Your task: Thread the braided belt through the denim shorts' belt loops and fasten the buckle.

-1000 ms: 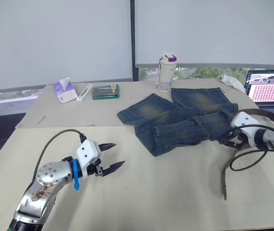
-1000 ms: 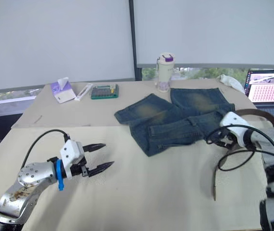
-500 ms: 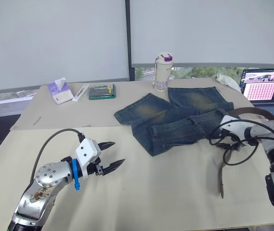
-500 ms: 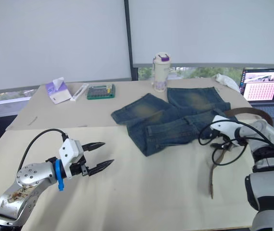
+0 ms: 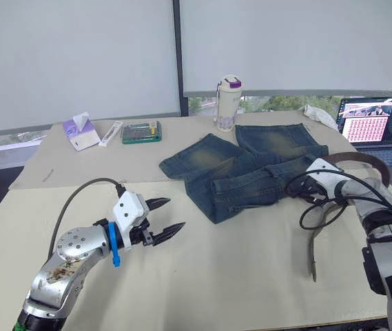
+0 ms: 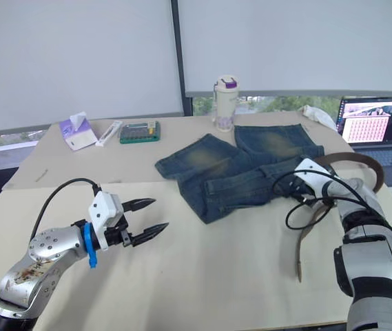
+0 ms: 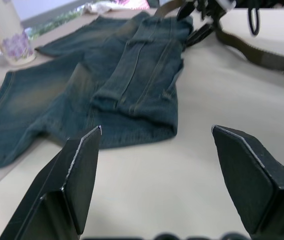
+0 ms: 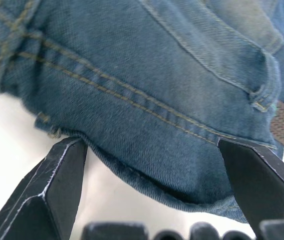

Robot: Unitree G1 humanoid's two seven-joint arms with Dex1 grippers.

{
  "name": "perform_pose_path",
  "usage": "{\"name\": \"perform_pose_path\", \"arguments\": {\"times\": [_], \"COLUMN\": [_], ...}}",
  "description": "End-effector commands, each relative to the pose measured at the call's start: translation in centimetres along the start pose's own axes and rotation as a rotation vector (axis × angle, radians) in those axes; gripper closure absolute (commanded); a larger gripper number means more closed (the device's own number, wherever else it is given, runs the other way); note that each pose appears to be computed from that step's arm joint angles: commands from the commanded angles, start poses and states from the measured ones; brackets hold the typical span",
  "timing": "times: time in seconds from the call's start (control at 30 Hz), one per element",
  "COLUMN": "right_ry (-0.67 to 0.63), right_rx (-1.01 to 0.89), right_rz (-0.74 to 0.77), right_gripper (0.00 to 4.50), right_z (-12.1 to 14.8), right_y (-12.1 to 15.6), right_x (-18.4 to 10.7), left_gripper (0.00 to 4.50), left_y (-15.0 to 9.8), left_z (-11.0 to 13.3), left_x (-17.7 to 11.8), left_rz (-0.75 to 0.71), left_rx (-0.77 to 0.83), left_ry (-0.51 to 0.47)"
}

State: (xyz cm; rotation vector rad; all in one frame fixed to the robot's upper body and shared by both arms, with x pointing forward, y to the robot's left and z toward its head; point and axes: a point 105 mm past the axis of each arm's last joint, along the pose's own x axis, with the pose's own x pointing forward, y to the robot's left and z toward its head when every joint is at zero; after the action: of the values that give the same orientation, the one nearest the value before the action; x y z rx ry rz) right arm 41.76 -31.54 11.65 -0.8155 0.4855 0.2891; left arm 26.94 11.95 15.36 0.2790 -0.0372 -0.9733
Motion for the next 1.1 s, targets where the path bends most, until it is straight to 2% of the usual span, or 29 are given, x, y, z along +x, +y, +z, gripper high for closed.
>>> {"name": "perform_pose_path", "arguments": {"times": [0.03, 0.07, 0.17, 0.37, 0.4, 0.5, 0.53, 0.7, 0.8, 0.93, 1.1], "right_ry": [0.019, 0.014, 0.007, 0.002, 0.001, -0.002, -0.005, -0.063, -0.151, -0.255, -0.413], "right_rx": [0.032, 0.054, 0.099, 0.129, 0.142, 0.190, 0.187, 0.215, 0.240, 0.171, 0.072], "right_rz": [0.022, 0.038, 0.079, 0.209, 0.217, 0.238, 0.252, 0.349, 0.458, 0.678, 0.847], "right_gripper": [0.01, 0.01, 0.79, 2.95, 3.19, 4.28, 4.46, 4.46, 4.46, 4.46, 4.46], "right_z": [-0.3, -0.2, -0.1, 0.2, 0.2, 0.1, 0.2, 1.4, 3.6, 5.7, 9.0], "right_y": [1.2, 1.5, 2.3, 4.1, 4.3, 4.7, 4.9, 6.3, 8.2, 12.0, 17.3], "right_x": [0.7, 0.8, 1.1, 1.3, 1.3, 1.3, 1.3, 1.4, 1.7, 0.8, -2.8], "left_gripper": [0.75, 0.75, 0.75, 0.75, 0.75, 0.75, 0.75, 0.75, 0.75, 0.75, 0.75], "left_y": [0.0, 0.0, -0.1, -0.1, -0.1, -0.1, -0.1, -0.4, -0.6, -0.6, -0.5], "left_z": [1.0, 1.1, 1.1, 0.9, 0.9, 0.8, 0.8, 0.6, 0.4, 0.1, 0.0], "left_x": [0.0, -0.1, -0.4, -1.7, -1.9, -2.3, -2.4, -2.4, -2.4, -2.1, -1.4], "left_rz": [0.001, 0.003, 0.021, 0.068, 0.075, 0.103, 0.107, 0.114, 0.105, 0.080, 0.033], "left_rx": [0.031, 0.032, 0.032, 0.036, 0.036, 0.040, 0.040, 0.033, 0.028, 0.028, 0.030], "left_ry": [-0.025, -0.025, -0.018, 0.008, 0.011, 0.020, 0.022, 0.025, 0.032, 0.040, 0.039]}}
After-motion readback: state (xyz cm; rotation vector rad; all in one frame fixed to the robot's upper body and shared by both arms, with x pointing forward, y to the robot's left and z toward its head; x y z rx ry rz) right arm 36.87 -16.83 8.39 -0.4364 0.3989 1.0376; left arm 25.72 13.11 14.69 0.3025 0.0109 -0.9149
